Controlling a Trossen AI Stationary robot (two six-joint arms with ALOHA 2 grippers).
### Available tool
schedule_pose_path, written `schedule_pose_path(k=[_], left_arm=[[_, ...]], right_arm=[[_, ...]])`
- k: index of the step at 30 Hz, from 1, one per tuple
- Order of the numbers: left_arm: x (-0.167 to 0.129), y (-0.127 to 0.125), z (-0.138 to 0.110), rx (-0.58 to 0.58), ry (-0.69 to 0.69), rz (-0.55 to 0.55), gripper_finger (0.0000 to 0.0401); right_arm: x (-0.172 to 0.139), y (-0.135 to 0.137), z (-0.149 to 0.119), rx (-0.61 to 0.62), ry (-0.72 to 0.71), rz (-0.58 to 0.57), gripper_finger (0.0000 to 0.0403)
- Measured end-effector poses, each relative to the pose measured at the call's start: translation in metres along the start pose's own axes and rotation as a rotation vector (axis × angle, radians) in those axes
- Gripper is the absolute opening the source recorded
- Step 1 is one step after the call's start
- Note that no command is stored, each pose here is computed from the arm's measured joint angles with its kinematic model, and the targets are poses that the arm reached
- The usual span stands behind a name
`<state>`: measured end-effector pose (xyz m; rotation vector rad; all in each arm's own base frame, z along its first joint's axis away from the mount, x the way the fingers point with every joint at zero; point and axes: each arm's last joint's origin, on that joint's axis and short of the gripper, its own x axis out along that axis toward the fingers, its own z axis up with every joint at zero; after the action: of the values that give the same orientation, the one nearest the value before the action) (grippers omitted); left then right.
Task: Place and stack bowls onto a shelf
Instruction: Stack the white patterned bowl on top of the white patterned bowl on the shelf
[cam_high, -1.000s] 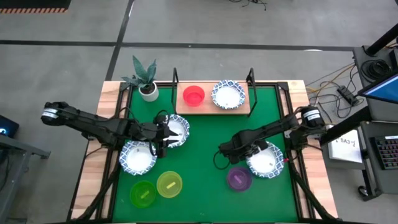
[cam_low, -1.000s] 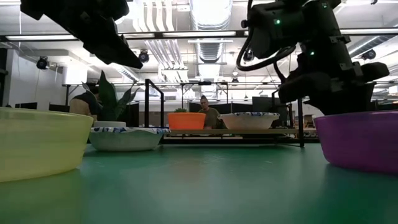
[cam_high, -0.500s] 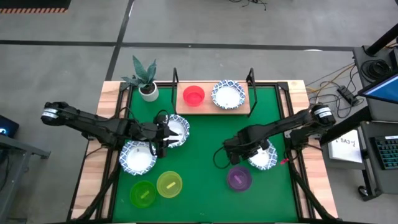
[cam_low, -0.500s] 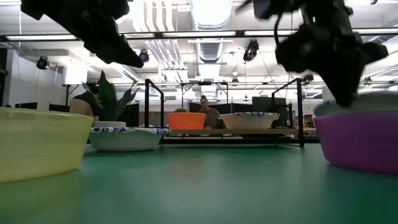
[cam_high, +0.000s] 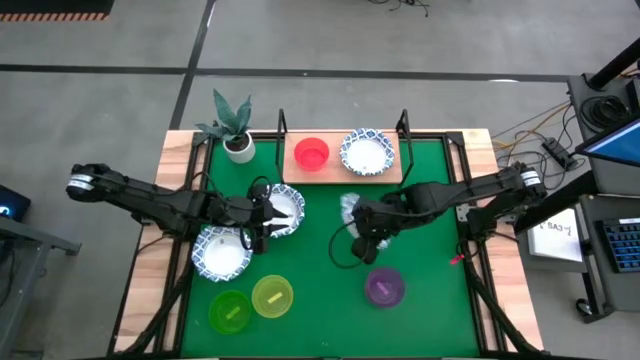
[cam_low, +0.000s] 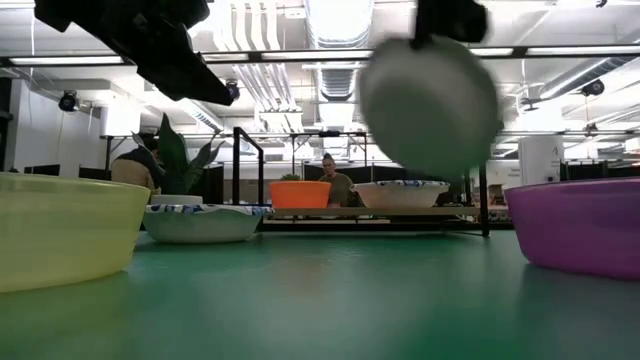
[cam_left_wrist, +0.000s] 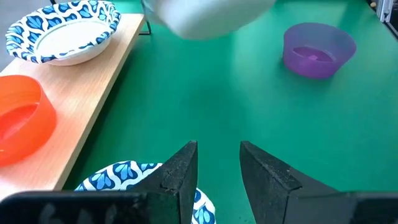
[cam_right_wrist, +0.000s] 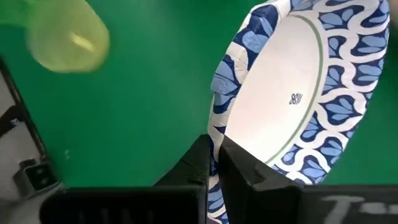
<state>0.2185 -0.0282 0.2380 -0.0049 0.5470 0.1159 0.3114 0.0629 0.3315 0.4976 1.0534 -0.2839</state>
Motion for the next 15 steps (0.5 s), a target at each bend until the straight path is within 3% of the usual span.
schedule_pose_path(k=[3,7,11,15], left_arm=[[0.0,0.0,0.0,0.0,-0.001,0.0,0.0103],[0.0,0.0,0.001,-0.002,-0.008,-0.001,0.0103],[0.0,0.0,0.001,-0.002,-0.008,-0.001,0.0103],[0.0,0.0,0.001,-0.002,-0.007,-0.001,0.0103]], right_arm=[[-0.016,0.004,0.013,-0.144,-0.15,-0.061,0.0013],[-0.025,-0.005,0.027,-0.314,-0.286,-0.256,0.0013],[-0.021,-0.028,0.04,-0.436,-0.275,-0.407,0.0012],[-0.008,-0.064,0.056,-0.456,-0.174,-0.516,0.0012]])
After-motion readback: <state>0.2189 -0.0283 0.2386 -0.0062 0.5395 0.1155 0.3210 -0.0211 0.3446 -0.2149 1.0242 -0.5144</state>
